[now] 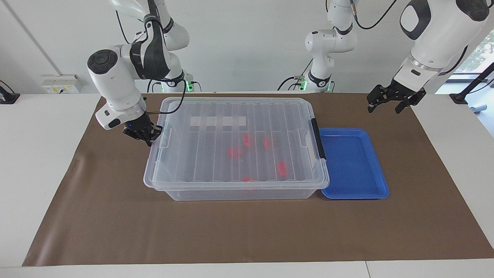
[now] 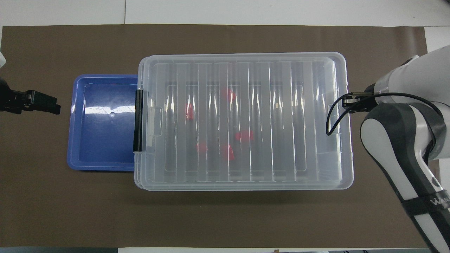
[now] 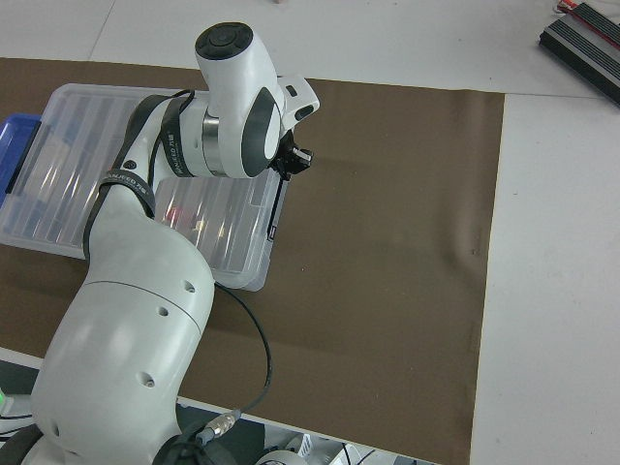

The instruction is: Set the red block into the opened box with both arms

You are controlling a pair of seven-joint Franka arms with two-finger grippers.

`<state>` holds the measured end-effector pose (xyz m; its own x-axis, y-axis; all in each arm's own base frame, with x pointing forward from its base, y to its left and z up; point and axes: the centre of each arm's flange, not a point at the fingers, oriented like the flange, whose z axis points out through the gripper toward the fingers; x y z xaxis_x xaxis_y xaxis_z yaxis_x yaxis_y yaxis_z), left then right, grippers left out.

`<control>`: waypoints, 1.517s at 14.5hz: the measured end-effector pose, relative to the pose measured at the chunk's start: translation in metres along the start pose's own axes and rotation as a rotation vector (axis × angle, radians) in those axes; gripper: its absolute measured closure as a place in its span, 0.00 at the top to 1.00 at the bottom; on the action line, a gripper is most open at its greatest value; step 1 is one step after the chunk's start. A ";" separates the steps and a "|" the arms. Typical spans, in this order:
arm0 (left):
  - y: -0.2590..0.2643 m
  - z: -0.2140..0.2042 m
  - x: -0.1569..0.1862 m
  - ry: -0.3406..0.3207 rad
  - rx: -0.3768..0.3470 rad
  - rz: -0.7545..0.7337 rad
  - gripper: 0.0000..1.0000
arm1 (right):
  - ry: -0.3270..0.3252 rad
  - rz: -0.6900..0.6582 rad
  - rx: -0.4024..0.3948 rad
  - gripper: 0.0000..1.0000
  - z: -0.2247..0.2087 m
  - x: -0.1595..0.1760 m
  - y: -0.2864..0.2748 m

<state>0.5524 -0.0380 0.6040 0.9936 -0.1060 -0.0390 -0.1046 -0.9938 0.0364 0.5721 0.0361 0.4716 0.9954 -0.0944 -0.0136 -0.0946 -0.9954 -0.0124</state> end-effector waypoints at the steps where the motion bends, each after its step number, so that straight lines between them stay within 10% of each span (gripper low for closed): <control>1: 0.001 0.000 0.000 -0.001 0.000 0.002 1.00 | -0.016 0.007 -0.002 0.01 -0.009 0.000 0.004; 6: 0.001 0.000 0.000 -0.002 0.000 0.001 1.00 | -0.050 0.049 -0.001 0.11 -0.090 -0.003 0.034; 15: 0.001 0.001 0.000 -0.003 0.000 0.001 1.00 | -0.054 0.043 0.004 1.00 -0.124 -0.003 0.088; 22: 0.001 0.001 0.000 -0.003 0.000 0.001 1.00 | -0.032 0.025 0.004 1.00 -0.126 -0.001 0.078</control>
<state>0.5520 -0.0387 0.6034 0.9933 -0.1073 -0.0424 -0.1058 -0.9937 0.0366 0.5653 -0.0433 0.5963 0.9919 -0.1184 -0.0463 -0.1193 -0.9927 -0.0160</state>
